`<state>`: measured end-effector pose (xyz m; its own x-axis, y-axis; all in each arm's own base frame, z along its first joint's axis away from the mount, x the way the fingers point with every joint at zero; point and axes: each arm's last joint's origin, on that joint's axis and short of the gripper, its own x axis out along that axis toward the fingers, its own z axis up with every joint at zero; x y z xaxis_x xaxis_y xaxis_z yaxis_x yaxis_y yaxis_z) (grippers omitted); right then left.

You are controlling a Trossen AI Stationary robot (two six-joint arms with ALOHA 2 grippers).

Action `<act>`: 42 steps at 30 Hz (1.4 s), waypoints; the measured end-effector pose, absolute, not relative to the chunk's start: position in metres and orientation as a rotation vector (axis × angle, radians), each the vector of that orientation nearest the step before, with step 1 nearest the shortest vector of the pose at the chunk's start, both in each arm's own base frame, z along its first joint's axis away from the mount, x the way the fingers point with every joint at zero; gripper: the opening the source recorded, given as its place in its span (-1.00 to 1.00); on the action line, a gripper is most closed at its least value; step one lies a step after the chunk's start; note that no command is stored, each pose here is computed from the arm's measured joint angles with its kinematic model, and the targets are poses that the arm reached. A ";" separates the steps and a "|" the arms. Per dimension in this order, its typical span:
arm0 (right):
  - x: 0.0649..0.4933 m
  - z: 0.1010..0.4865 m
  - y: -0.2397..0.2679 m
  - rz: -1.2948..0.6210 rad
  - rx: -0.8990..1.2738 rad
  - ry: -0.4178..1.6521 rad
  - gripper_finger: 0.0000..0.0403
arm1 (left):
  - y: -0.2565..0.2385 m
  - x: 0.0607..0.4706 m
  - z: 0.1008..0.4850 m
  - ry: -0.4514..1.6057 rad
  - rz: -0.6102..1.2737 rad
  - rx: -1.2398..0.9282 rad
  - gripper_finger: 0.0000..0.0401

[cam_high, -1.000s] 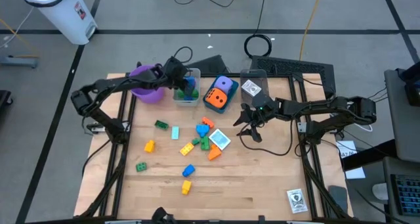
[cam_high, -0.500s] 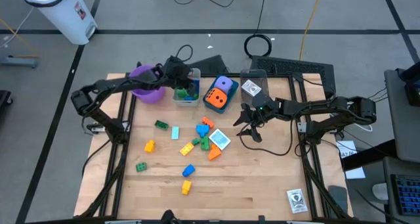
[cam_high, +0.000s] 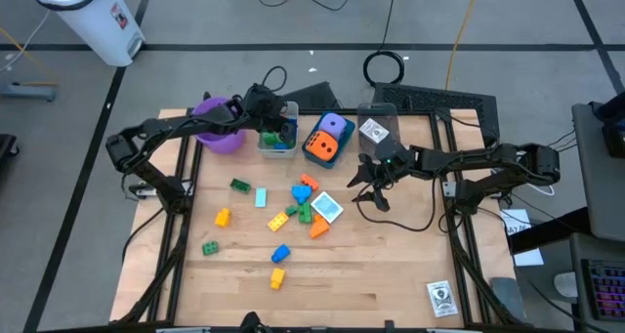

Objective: Pick & Place Toys
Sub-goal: Put the green game piece into the gray bin

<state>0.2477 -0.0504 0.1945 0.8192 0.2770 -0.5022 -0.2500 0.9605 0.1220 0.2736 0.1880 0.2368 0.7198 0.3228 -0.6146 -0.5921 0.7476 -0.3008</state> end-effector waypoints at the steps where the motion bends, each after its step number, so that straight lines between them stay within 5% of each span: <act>1: 0.248 0.194 -0.050 0.281 0.051 0.543 0.13 | 0.188 0.274 0.237 0.565 0.535 -0.511 -0.07; 20: 0.248 0.194 -0.050 0.281 0.051 0.543 0.13 | 0.168 0.286 0.237 0.593 0.383 -0.456 -0.07; 42: 0.248 0.195 -0.050 0.279 0.058 0.540 0.13 | -0.004 0.309 0.219 0.970 0.125 -0.234 -0.07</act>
